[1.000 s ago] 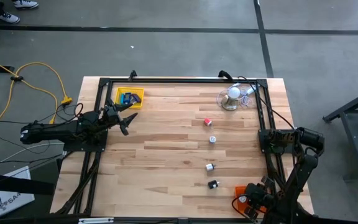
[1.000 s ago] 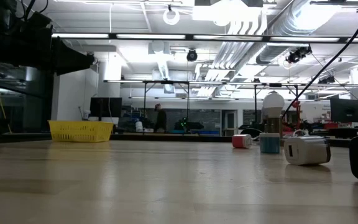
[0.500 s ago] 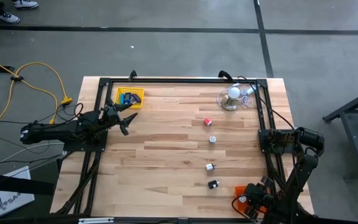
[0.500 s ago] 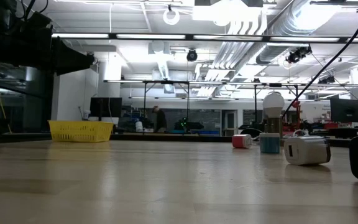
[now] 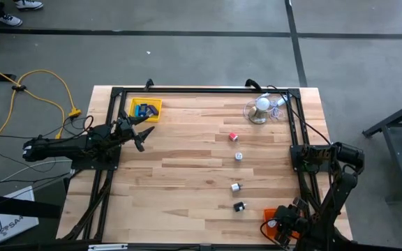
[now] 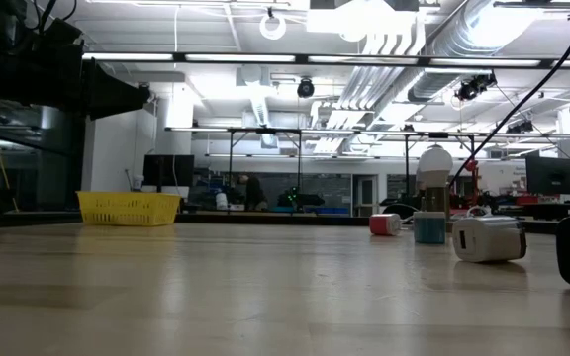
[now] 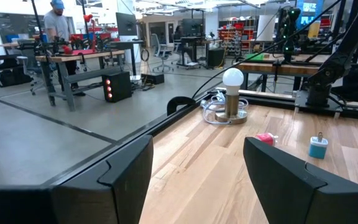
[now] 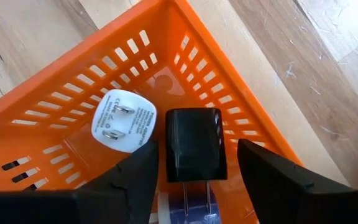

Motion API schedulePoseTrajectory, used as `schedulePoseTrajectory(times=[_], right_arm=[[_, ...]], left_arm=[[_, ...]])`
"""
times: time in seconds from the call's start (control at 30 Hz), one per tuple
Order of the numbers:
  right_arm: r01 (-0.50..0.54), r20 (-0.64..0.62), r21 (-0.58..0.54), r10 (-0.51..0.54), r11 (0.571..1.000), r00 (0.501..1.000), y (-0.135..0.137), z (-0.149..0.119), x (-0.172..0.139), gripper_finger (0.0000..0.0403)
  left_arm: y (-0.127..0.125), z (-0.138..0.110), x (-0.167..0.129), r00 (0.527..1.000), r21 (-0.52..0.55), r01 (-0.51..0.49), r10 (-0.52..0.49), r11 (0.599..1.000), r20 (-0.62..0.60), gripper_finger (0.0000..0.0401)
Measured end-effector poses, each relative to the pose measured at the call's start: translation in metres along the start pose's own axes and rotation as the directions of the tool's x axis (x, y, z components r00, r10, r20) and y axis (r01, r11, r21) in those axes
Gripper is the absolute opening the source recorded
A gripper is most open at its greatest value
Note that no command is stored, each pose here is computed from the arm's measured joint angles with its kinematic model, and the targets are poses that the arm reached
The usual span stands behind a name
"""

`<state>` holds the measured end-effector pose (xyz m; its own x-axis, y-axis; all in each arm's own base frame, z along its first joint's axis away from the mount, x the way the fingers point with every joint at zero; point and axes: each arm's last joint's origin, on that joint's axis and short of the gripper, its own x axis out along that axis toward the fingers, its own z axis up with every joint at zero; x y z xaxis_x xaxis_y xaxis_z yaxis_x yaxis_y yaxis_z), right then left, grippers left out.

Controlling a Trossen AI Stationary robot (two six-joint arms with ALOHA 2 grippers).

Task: Pick & Place Office items
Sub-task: Put the black charger adapter into the orange bin

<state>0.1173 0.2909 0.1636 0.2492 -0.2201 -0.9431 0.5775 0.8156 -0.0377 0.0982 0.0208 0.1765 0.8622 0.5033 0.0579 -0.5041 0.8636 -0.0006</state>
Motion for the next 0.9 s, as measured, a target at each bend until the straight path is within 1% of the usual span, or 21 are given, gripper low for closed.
schedulePoseTrajectory(times=[0.2, 0.47, 0.63, 0.9], right_arm=[[-0.014, 0.027, -0.010, 0.014, 1.000, 1.000, -0.001, 0.002, -0.003, 0.0203], [-0.015, 0.024, -0.009, 0.015, 1.000, 1.000, -0.001, 0.002, -0.003, 0.0203], [-0.049, 0.012, 0.012, 0.049, 0.999, 0.999, -0.004, 0.009, -0.014, 0.0203], [-0.057, 0.002, 0.024, 0.057, 0.998, 0.998, -0.012, 0.020, -0.027, 0.0203]], left_arm=[[0.000, 0.000, 0.000, 1.000, 0.001, 0.000, 0.000, 1.000, 0.000, 0.0243], [0.000, 0.000, 0.000, 1.000, 0.000, 0.000, 0.000, 1.000, 0.000, 0.0243], [0.000, 0.000, 0.000, 1.000, 0.000, 0.000, 0.000, 1.000, 0.000, 0.0243], [0.000, 0.000, 0.000, 1.000, 0.000, 0.000, 0.000, 1.000, 0.000, 0.0243]])
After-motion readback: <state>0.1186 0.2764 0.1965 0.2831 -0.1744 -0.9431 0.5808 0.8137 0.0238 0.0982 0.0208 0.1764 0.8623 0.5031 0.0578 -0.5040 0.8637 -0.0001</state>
